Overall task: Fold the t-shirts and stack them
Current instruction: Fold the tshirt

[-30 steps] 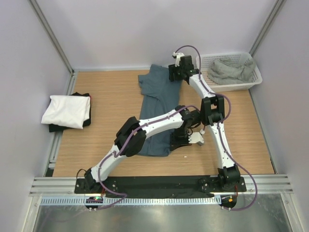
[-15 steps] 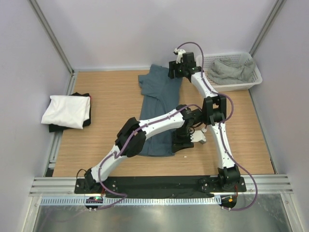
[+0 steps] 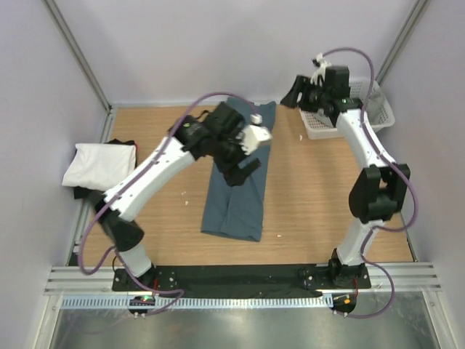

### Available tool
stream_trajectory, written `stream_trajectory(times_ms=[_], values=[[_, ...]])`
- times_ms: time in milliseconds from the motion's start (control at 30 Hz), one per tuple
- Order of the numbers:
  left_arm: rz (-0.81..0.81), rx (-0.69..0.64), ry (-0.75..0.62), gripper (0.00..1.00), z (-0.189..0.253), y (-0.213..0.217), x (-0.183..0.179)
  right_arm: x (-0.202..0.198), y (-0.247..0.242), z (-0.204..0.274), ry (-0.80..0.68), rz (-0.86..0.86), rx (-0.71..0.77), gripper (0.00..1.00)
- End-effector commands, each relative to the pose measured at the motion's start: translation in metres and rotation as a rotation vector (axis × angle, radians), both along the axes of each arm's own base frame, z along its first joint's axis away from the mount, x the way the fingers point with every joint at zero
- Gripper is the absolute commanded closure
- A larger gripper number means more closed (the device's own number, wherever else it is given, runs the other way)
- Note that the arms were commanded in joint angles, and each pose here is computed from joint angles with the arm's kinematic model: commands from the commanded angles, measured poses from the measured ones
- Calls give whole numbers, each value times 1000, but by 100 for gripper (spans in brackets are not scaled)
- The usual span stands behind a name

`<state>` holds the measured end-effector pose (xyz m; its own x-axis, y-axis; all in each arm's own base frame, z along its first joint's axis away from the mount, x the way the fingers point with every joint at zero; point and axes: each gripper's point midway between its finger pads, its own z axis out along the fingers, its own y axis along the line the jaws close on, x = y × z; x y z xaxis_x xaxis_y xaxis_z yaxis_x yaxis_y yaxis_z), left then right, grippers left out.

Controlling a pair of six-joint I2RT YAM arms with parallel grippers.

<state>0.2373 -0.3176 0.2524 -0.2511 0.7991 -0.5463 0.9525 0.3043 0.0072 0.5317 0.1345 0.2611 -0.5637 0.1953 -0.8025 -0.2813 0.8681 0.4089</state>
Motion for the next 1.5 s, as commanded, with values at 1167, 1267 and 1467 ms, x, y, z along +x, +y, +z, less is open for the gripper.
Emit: stream_trajectory(times_ms=[1167, 1267, 1467], values=[[1216, -55, 1073, 40, -236, 132, -37, -362, 88, -236, 1216, 41, 402, 32], [1220, -55, 1082, 45, -238, 132, -39, -371, 89, -244, 1233, 32, 398, 33], [1220, -56, 1123, 62, -243, 129, -46, -371, 102, -246, 1195, 76, 395, 39]])
